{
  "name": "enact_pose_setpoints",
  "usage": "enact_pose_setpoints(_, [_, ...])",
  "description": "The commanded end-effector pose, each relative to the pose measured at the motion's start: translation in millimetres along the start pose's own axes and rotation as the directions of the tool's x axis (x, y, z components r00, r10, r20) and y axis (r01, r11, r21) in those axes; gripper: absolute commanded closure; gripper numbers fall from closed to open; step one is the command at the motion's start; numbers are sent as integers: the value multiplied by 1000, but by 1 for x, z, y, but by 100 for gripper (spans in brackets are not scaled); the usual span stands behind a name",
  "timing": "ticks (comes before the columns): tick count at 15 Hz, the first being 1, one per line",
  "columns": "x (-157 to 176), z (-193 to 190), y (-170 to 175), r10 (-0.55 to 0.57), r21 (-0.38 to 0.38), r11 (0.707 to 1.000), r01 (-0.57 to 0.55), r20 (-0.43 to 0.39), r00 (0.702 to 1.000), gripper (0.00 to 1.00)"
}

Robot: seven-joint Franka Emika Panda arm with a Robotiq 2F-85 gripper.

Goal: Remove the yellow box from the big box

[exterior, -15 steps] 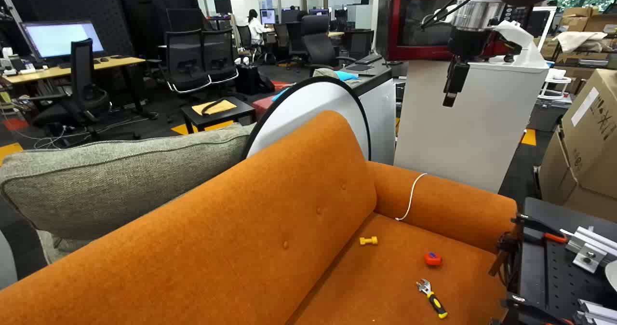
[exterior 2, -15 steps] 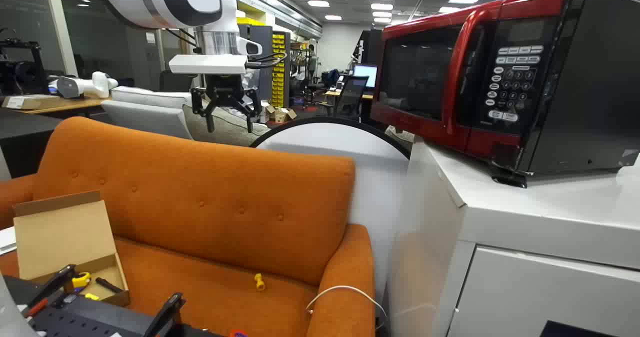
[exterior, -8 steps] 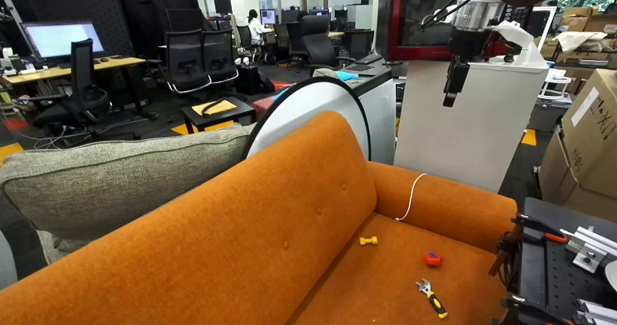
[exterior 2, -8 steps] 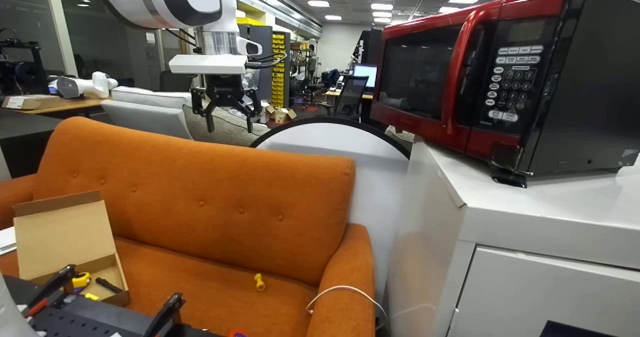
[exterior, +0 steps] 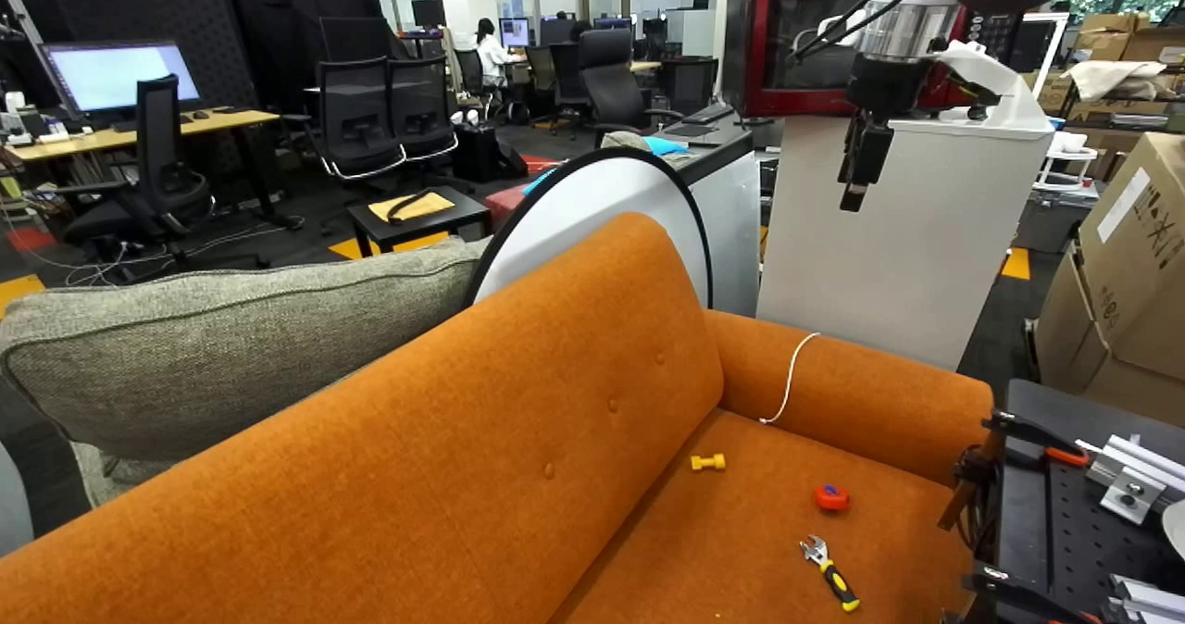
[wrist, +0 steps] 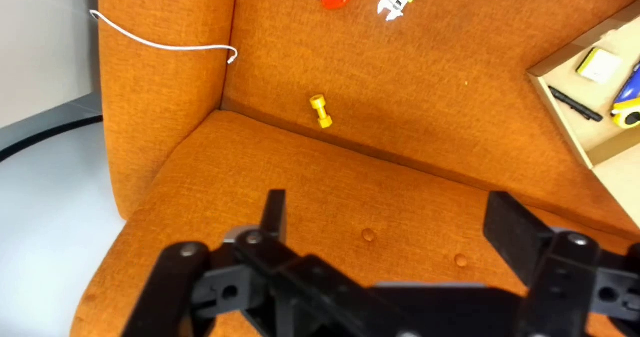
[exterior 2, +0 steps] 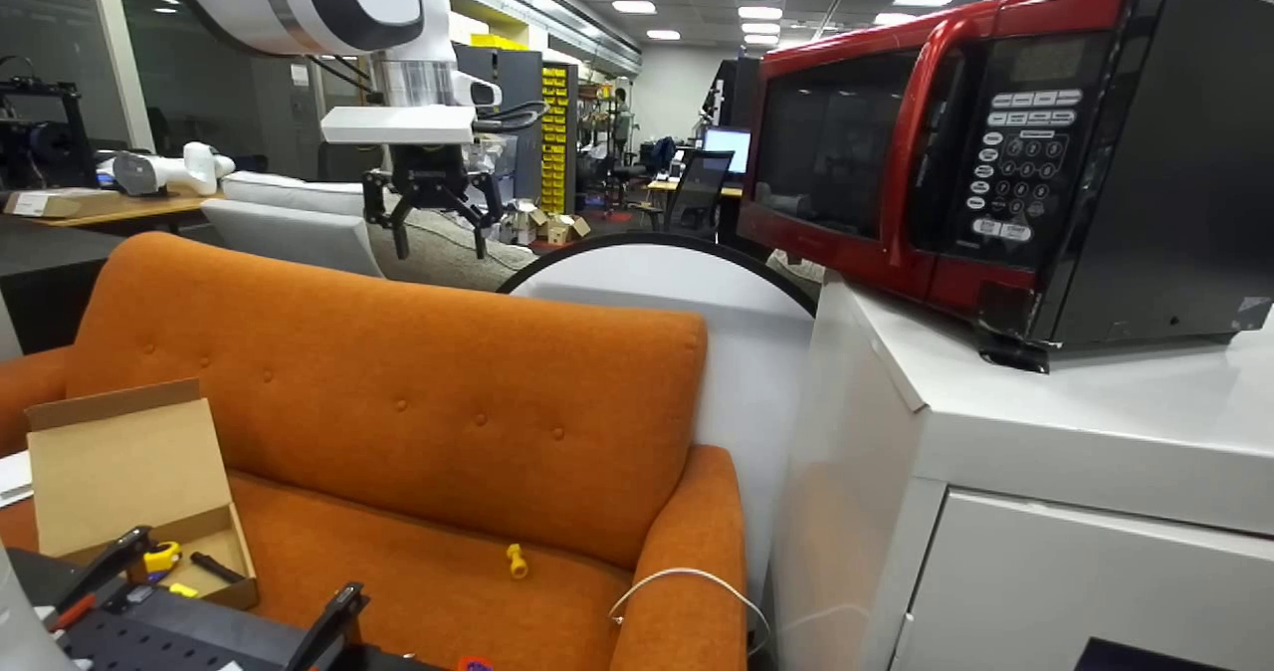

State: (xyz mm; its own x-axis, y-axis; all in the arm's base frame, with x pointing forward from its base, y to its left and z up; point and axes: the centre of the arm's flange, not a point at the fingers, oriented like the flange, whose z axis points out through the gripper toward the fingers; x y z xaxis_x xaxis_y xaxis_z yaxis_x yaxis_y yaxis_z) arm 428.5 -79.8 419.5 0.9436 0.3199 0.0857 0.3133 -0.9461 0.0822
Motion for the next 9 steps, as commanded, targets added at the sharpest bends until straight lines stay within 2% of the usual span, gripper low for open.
enact_pose_setpoints(1, [24, 7, -31, -104, -34, 994, 103, -46, 993, 0])
enact_pose_setpoints(4, [39, 18, -64, -194, -97, 978, 186, -86, 977, 0])
enact_pose_setpoints(5, [37, 9, -61, -164, -52, 986, 161, -60, 985, 0])
enact_pose_setpoints(9, [37, 11, -63, -162, -54, 986, 159, -61, 985, 0])
